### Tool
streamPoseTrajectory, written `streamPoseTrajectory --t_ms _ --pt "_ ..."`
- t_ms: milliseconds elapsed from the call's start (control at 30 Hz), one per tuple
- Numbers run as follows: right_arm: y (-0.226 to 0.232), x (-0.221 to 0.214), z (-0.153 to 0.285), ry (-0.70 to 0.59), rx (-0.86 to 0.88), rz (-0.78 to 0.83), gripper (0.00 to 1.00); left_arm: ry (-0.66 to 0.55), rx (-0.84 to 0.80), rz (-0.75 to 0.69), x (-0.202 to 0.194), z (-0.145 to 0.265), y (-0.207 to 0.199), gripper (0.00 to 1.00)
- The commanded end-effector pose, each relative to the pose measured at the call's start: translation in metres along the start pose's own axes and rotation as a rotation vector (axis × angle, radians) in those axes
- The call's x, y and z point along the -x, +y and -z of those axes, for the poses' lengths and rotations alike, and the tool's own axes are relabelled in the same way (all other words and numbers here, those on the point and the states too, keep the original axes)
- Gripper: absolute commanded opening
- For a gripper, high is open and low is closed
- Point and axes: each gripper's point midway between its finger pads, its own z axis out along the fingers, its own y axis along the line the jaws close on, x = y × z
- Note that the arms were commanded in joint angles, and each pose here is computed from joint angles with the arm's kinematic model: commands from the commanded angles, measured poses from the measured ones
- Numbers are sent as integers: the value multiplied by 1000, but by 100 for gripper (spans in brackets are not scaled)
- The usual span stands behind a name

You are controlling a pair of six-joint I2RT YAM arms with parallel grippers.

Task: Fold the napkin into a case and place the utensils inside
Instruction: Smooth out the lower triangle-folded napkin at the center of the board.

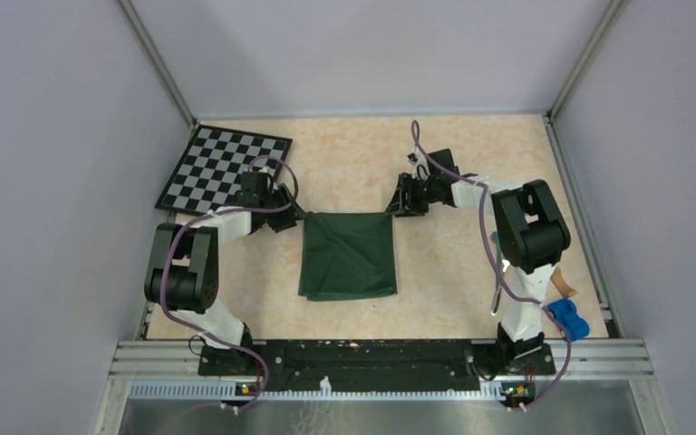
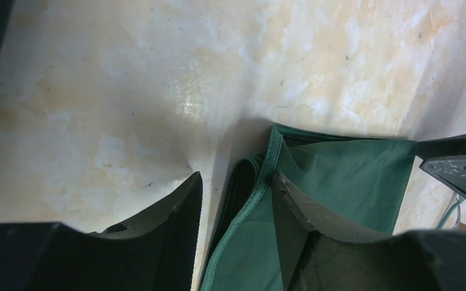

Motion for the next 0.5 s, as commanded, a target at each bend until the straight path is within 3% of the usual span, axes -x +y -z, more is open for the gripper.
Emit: streamPoseTrajectory --t_ms 0,267,467 --pt "-7 7 -11 -18 6 -1 44 -24 -112 -33 13 -4 -21 50" --pt "-11 6 -16 -8 18 -11 34 -7 -158 -29 9 -9 -26 46" --pt "-19 6 -19 -22 -11 -28 19 -6 -117 -11 8 -12 -17 35"
